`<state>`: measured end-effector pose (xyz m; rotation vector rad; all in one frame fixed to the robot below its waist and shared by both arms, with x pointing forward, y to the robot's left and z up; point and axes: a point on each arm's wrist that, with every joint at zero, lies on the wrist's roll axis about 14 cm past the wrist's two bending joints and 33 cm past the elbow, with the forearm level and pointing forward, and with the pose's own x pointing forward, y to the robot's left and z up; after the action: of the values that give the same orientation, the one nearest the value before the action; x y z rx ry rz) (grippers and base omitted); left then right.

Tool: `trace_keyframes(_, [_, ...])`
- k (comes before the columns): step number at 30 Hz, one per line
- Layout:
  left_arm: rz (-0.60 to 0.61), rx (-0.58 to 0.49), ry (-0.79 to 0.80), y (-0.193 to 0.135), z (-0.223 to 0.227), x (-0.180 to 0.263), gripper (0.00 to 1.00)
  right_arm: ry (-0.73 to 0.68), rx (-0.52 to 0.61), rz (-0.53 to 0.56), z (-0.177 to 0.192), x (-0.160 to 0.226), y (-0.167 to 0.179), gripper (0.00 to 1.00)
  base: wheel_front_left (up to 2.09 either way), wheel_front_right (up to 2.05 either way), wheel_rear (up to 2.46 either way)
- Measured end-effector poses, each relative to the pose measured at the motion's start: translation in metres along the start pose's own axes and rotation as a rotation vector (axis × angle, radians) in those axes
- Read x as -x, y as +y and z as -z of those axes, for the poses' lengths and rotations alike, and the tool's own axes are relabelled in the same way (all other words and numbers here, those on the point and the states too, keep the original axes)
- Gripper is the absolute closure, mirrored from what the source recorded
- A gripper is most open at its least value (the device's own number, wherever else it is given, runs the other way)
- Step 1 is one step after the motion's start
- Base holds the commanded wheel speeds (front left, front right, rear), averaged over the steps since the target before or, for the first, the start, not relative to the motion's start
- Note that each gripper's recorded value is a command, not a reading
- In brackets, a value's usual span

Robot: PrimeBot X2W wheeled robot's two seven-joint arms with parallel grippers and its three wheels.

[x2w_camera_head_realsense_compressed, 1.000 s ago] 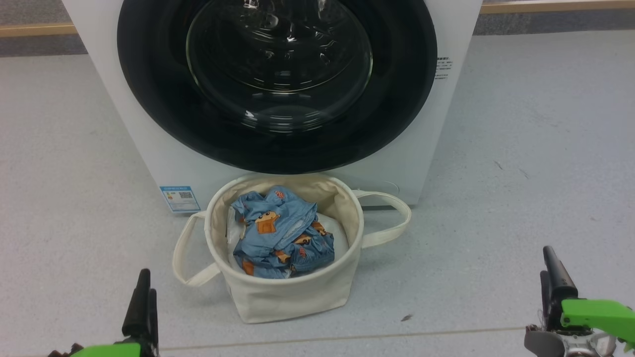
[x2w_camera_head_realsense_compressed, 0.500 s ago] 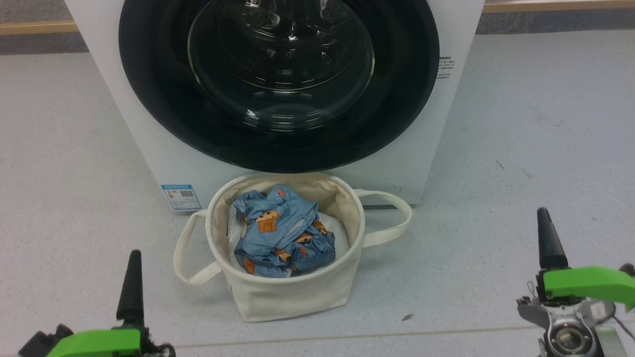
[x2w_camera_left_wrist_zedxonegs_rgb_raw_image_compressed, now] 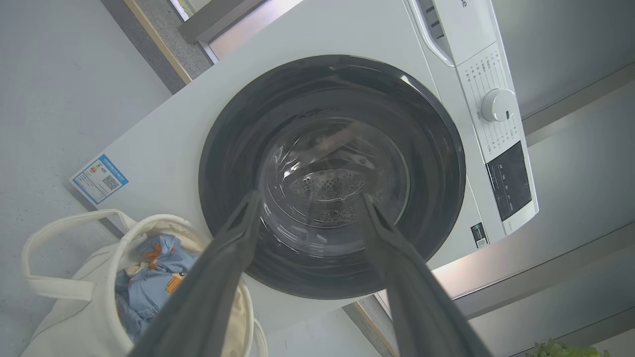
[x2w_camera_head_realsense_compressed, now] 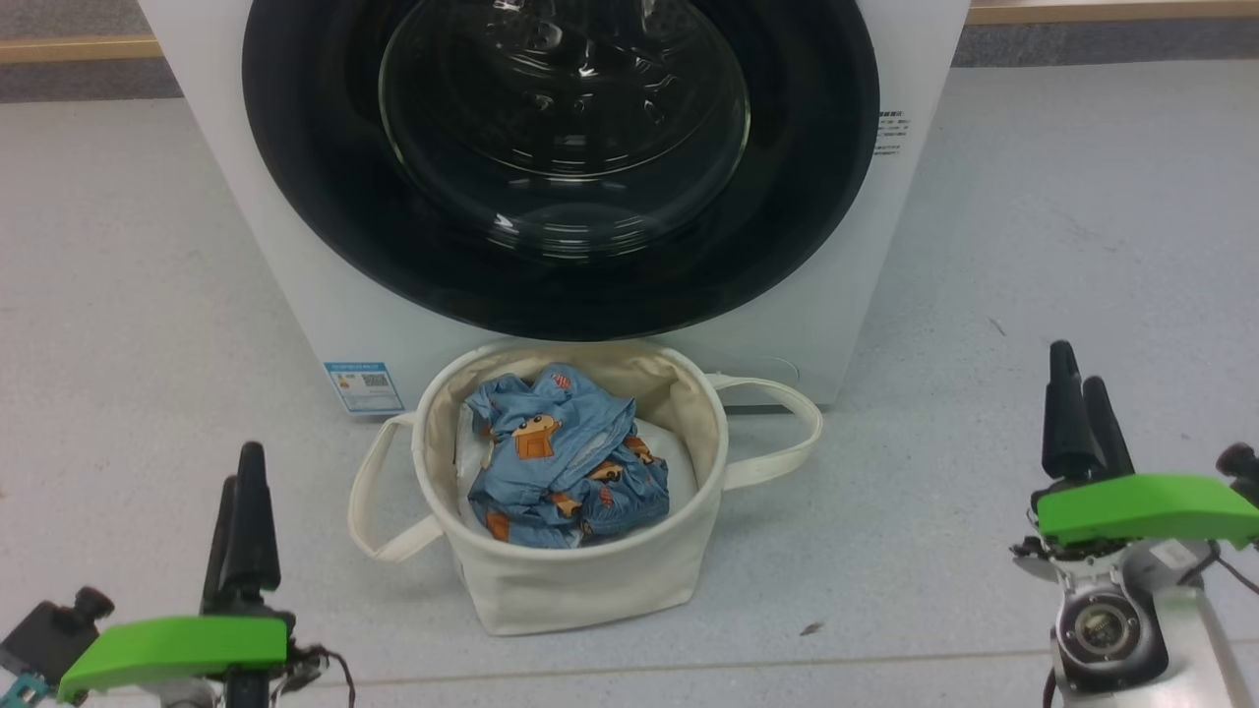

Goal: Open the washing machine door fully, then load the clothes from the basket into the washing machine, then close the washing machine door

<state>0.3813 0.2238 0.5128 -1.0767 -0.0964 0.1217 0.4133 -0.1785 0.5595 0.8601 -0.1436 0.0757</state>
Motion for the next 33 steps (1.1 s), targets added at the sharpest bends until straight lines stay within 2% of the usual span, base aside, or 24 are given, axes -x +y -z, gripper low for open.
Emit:
trace_keyframes(7, [0.021, -0.136, -0.039, -0.015, -0.011, -0.004, 0.0, -0.012, 0.108, -0.075, -0.001, -0.008, 0.023, 0.0, 0.0, 0.0, 0.0])
trace_keyframes(15, [0.071, -0.338, -0.066, -0.036, -0.01, -0.005, 0.0, -0.045, 0.198, -0.188, -0.006, -0.016, 0.058, 0.0, 0.0, 0.0, 0.0])
trace_keyframes(27, [0.109, -0.576, -0.12, -0.057, -0.012, -0.007, 0.0, -0.027, 0.411, -0.222, 0.006, -0.021, 0.061, 0.0, 0.0, 0.0, 0.0])
trace_keyframes(33, [0.082, -0.684, -0.122, -0.05, -0.007, -0.006, 0.0, 0.008, 0.497, -0.219, 0.02, -0.02, 0.054, 0.0, 0.0, 0.0, 0.0])
